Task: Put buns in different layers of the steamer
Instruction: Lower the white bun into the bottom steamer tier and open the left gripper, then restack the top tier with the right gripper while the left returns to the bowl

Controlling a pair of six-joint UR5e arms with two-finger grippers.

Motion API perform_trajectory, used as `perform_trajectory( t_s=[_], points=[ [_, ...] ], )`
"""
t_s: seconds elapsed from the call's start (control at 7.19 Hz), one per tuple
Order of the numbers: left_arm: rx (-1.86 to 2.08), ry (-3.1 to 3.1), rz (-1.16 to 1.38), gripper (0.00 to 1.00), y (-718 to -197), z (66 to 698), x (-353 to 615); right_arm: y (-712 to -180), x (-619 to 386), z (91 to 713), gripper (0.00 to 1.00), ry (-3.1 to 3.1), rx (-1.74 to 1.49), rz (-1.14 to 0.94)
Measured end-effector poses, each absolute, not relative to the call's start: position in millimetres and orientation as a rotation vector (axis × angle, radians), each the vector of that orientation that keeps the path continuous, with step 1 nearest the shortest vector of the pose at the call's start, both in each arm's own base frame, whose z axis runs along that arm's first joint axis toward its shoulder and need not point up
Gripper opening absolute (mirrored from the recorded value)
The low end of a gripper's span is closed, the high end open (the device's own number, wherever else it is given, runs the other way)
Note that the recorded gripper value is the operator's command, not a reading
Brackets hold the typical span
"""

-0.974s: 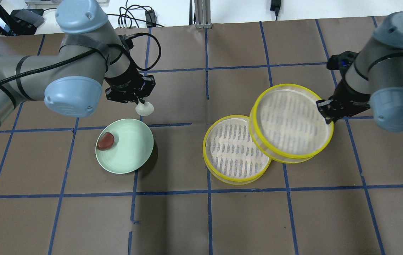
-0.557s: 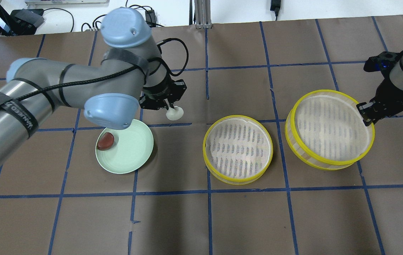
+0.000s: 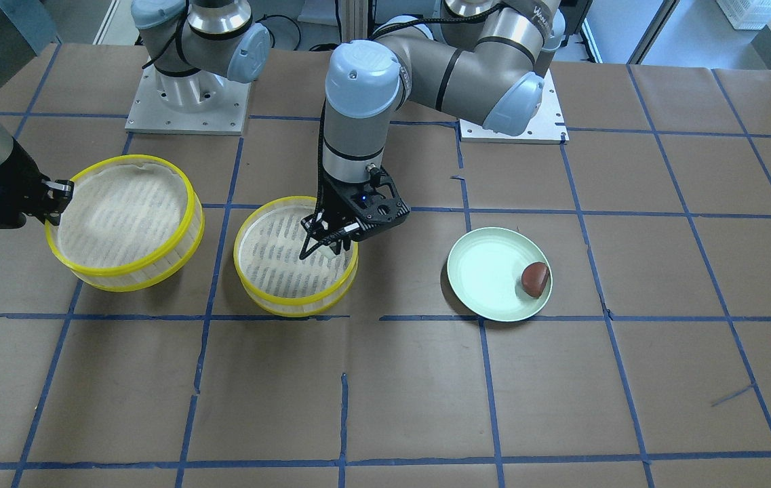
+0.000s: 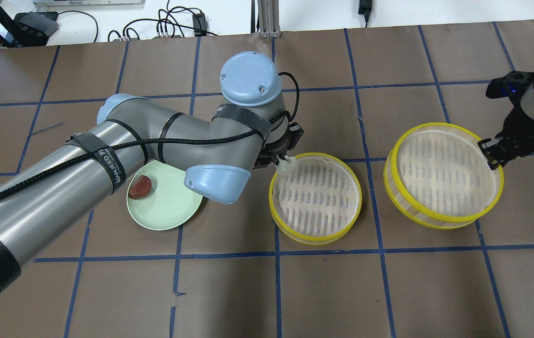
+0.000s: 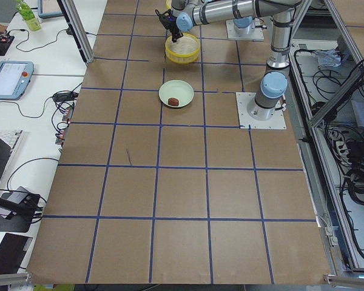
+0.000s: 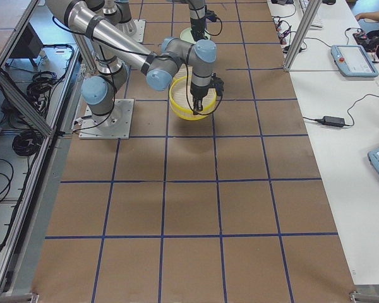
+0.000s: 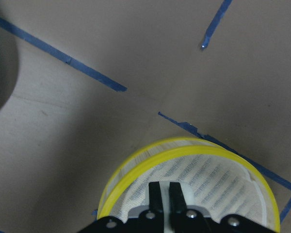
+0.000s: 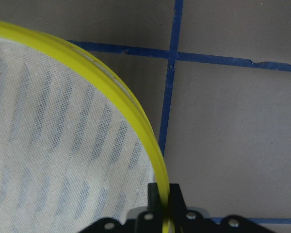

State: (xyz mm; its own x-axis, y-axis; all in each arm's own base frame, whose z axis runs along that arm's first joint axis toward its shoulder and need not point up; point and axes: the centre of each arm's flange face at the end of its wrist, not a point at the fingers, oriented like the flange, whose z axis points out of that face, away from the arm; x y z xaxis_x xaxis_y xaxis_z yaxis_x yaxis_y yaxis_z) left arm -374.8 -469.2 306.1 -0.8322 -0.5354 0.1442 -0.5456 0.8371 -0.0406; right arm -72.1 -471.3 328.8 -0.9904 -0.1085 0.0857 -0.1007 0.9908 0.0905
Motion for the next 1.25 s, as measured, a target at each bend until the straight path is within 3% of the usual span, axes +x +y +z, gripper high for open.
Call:
perform_trajectory(
  t_s=[0.28, 0.56, 1.25],
  points=[
    [0.900, -2.888, 0.090, 1.00, -465.6, 290.5, -385.7, -471.1, -71.0, 328.1, 0.06, -3.046, 0.162, -0.132],
    [0.707, -2.952, 0.128, 1.00, -465.5, 296.1, -383.6, -471.4, -66.7, 328.8, 0.07, -3.048, 0.159, -0.127],
    [0.144, -3.164, 0.126, 1.00, -513.2, 308.4, -206.1, -475.4, 78.3, 325.7, 0.07, -3.042, 0.175, -0.072]
  ],
)
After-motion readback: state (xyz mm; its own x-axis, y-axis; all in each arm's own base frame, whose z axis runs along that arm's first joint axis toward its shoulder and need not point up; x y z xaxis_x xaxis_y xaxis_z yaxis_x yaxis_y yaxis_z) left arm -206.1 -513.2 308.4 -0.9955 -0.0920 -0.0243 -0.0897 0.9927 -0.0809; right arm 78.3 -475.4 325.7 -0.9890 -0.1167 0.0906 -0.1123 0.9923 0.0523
